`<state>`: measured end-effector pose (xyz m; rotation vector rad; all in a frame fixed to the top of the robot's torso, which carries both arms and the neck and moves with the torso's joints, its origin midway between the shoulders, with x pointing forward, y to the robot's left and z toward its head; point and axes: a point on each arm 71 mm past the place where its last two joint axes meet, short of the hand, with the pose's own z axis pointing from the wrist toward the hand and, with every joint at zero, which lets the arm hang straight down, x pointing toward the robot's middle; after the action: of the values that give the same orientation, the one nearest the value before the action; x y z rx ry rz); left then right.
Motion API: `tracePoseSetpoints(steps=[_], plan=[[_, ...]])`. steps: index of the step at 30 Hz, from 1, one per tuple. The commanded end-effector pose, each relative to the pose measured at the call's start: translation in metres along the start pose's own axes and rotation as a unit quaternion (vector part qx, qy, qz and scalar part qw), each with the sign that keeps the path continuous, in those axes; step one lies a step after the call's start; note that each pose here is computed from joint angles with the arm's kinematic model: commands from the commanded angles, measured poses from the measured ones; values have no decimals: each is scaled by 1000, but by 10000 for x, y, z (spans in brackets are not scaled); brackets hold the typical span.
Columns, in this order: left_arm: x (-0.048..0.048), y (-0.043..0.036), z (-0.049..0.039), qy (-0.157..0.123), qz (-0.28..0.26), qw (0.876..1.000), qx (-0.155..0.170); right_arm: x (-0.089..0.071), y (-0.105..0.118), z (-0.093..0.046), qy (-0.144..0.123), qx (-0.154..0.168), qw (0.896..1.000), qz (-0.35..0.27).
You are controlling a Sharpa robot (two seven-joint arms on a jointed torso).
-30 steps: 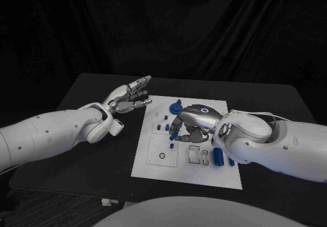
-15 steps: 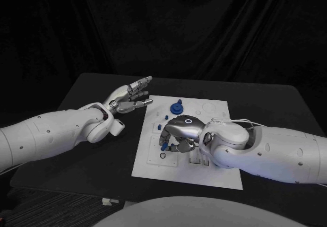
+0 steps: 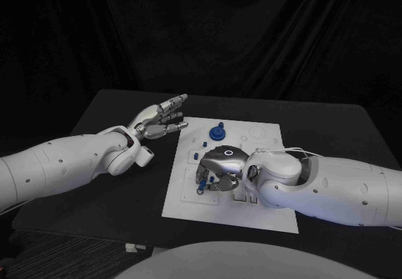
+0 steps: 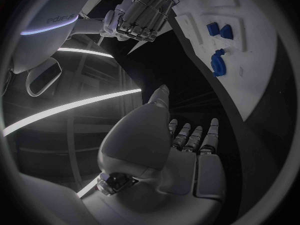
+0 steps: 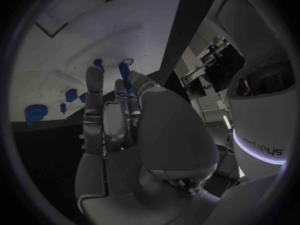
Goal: Assemble the parts on the task board
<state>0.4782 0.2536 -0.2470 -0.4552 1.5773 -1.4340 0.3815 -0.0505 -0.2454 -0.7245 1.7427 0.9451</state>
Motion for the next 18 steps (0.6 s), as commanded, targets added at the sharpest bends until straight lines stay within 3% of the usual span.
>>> tracePoseSetpoints(steps=[1,18], plan=[[22,-7,9,4,-7,1000,5,46,7,7,22,5,1000,-4],[32,-4,16,6,-9,1000,3,99,32,29,35,3,999,-2]])
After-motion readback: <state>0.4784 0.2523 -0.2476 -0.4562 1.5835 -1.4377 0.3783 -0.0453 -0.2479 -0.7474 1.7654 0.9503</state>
